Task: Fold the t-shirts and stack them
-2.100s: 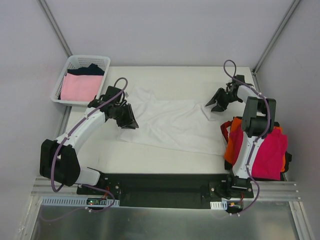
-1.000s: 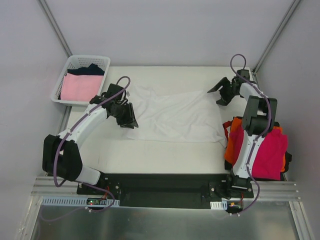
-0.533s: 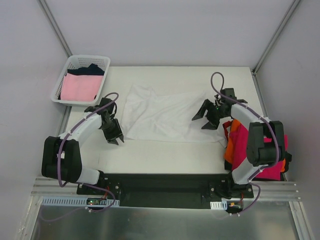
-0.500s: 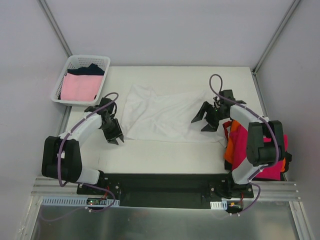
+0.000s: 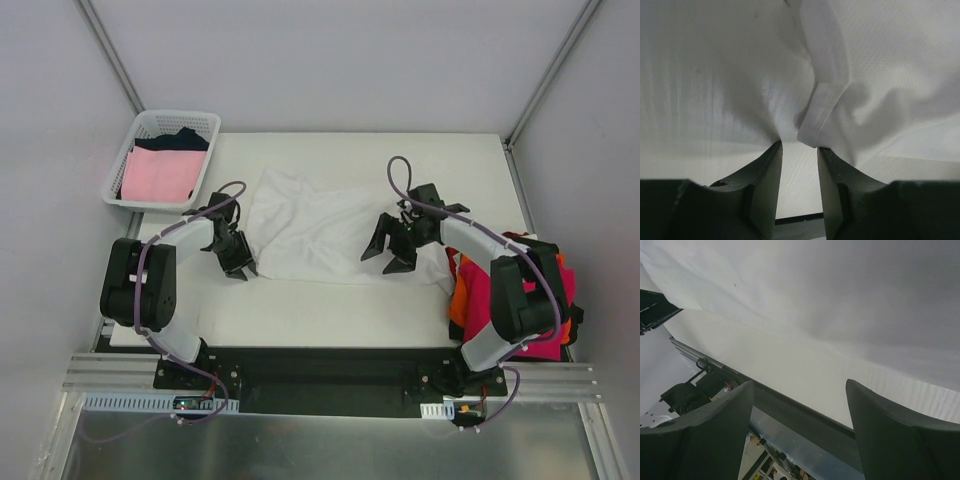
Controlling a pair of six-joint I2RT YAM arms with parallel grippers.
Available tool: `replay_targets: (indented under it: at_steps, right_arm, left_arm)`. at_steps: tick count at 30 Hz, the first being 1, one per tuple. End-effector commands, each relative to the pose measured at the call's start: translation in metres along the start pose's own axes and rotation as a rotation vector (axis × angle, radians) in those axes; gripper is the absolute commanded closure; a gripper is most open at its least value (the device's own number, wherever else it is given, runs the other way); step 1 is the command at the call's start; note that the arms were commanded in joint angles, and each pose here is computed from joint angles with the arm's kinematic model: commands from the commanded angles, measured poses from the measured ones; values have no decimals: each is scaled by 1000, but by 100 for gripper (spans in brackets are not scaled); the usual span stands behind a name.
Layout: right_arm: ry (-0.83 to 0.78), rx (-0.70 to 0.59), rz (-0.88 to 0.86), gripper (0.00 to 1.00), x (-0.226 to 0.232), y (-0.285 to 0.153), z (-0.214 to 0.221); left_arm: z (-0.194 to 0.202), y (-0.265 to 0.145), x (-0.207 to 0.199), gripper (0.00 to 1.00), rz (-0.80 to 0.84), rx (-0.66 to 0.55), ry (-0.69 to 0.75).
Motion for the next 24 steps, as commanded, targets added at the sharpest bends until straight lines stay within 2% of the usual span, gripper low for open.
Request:
replay_targets:
  at_steps: [1,2,3,7,12,16,19,21,24]
  right_arm:
    - [-39,4,-3,23,19,0,-1]
    - [-42,10,5,23,19,2,-1]
    - [-48,13,6,23,21,3,0]
    - [-60,33,17,23,26,11,3]
    - [-71,54,26,23,32,21,4]
    - [-69,67,37,24,35,28,4]
    - [-75,70,38,24,39,31,5]
    - [-78,69,39,24,41,32,6]
    - [-74,74,46,24,42,34,6]
  left_arm:
    - [-30,-7,-16,65,93,-80,61]
    - [-34,-10,-20,64,109,-92,69]
    - [-36,-12,-21,54,115,-99,78]
    - [-38,-11,-21,39,111,-97,88]
    - [-32,-7,-17,41,101,-77,86]
    - [-29,-7,-15,48,92,-80,95]
    - [-31,-5,-14,62,91,-74,103]
    - [-33,-4,-14,77,92,-73,104]
    - [-37,-4,-16,91,94,-78,99]
Point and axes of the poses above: each gripper's point midway between its finger pads, its own y axis out along the fingers, its own x axis along the line the jaws close on, z = x × y, the point moved 7 cm from there along -y, back along the fingers, and after that the axes turned 9 degrees about y, right-handed, at the moved point
